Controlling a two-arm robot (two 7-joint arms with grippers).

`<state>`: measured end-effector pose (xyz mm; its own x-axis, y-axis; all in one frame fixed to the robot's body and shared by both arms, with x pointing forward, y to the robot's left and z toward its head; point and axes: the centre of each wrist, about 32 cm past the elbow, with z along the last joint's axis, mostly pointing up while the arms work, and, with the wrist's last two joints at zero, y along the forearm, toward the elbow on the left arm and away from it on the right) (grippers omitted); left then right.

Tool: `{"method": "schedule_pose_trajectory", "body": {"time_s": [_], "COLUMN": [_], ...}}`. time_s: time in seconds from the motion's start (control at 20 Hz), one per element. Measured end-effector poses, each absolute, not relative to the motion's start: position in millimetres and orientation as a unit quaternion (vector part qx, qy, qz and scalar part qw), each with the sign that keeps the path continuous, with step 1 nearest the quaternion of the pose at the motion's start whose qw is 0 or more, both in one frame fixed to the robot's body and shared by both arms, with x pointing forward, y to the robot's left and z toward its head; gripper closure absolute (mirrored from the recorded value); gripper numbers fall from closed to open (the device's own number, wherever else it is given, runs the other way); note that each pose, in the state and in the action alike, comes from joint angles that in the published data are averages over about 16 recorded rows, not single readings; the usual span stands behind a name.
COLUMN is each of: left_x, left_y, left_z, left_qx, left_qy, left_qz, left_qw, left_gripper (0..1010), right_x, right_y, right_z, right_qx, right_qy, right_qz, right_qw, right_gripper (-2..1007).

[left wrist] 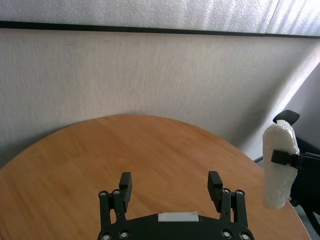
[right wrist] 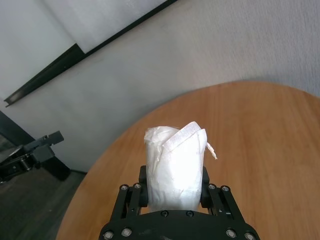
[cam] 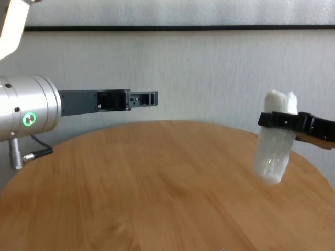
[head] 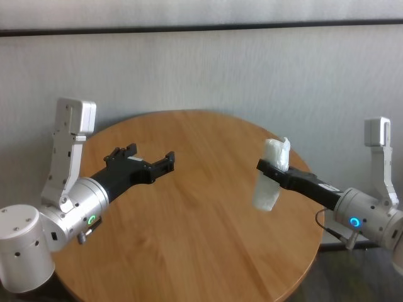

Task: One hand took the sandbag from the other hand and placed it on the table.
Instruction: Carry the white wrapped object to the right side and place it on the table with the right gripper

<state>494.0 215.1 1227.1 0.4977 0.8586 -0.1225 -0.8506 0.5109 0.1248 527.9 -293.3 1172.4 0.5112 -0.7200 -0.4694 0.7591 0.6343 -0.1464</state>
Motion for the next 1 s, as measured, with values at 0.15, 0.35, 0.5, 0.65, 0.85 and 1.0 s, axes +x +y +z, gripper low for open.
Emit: {"method": "schedule_pose_trajectory", "body": {"time_s": [0.15,0.35,0.5,0.65,0.85,1.0], "left_x": [494,494,494,494,494,494], "left_y": [215,216,216,216,215,215], "left_z": [1226,1226,1226,1226,1226,1226], "left_qx": [0.025,0.025,0.025,0.025,0.024,0.024], "left_qy": [0.087,0.087,0.087,0.087,0.087,0.086], "left_qz": [0.495,0.495,0.495,0.495,0.495,0.495], "left_qw": [0.864,0.864,0.864,0.864,0.864,0.864], "left_gripper": [10,10,10,10,10,10], "right_x": [529,532,533,535,538,540], "right_y": [-294,-296,-298,-300,-303,-304], "right_z": [1171,1170,1169,1167,1164,1162], "right_qx": [0.032,0.021,0.013,0.004,-0.008,-0.015], "right_qy": [0.251,0.249,0.248,0.246,0.244,0.243], "right_qz": [-0.430,-0.438,-0.445,-0.454,-0.464,-0.470], "right_qw": [0.867,0.864,0.860,0.857,0.852,0.848], "right_gripper": [462,462,462,462,462,462]}}
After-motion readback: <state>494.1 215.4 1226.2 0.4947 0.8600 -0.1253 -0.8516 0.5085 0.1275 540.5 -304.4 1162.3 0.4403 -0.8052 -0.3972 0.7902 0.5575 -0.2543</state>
